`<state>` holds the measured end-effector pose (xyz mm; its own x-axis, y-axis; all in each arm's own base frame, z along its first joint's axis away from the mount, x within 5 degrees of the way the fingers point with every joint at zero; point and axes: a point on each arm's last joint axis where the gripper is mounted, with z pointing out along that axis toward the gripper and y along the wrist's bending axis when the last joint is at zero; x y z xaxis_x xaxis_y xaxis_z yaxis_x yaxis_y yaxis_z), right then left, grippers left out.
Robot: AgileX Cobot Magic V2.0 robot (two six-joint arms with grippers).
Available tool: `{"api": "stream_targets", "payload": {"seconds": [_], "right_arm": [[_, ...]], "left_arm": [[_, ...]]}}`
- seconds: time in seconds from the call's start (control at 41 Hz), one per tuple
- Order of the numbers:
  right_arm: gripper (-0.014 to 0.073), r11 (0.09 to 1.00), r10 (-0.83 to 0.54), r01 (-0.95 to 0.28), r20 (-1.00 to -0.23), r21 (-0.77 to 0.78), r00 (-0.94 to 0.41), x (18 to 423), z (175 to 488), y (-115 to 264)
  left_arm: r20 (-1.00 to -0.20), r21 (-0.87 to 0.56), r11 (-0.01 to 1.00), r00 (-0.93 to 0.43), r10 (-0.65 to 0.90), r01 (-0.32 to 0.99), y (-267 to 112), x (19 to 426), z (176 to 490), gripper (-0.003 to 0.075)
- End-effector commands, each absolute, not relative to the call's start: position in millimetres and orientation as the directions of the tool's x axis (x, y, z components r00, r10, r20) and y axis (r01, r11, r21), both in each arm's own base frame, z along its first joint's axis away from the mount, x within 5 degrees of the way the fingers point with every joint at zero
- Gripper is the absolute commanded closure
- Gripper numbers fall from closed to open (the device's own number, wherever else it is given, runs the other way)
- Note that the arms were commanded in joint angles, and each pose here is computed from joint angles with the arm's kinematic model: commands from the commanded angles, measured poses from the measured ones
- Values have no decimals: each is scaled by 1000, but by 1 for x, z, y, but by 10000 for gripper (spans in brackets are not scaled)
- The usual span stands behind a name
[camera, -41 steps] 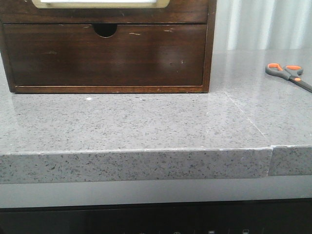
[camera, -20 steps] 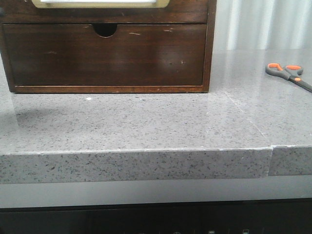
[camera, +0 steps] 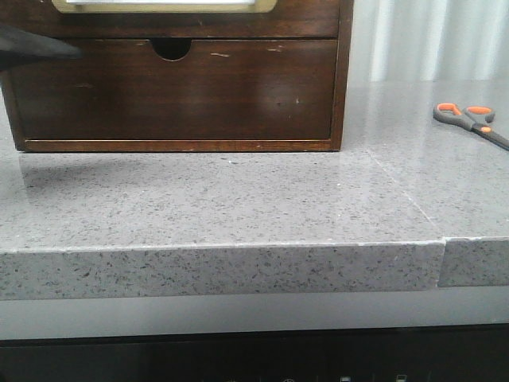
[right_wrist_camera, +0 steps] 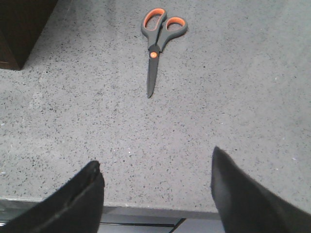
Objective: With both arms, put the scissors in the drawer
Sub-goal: 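Grasp the white drawer handle with the left gripper, then pull the drawer open toward the robot with the left gripper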
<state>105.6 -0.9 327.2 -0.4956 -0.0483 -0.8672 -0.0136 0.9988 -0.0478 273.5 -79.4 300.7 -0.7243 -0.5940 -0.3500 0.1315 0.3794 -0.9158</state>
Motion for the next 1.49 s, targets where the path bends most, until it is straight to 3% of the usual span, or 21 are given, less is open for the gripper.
{"api": "stream_targets", "payload": {"seconds": [0.0, 0.147, 0.391, 0.562, 0.83, 1.27, 1.465], "right_arm": [[96, 998, -64, -8, -907, -67, -416, 109, 342, -2], [96, 998, -64, -8, -907, -67, -416, 109, 342, -2], [96, 998, -64, -8, -907, -67, -416, 109, 342, -2], [96, 998, -64, -8, -907, -67, -416, 109, 342, -2], [96, 998, -64, -8, -907, -67, -416, 109, 342, -2], [96, 998, -64, -8, -907, -67, -416, 109, 342, -2], [96, 998, -64, -8, -907, -67, -416, 109, 342, -2]], "left_arm": [[-344, -936, 284, -710, -614, 209, -84, 282, 327, 135], [-343, -937, 276, -717, -607, 215, -86, 296, 328, 169], [-324, -944, 254, -744, -584, 212, -89, 301, 323, 474], [-344, -937, 270, -733, -586, 223, -86, 302, 322, 587], [-392, -920, 248, -747, -538, 304, -89, 280, 331, 606], [-404, -915, 228, -755, -517, 333, -85, 184, 314, 606], [-409, -913, 235, -747, -524, 335, -83, 163, 306, 598]]}}
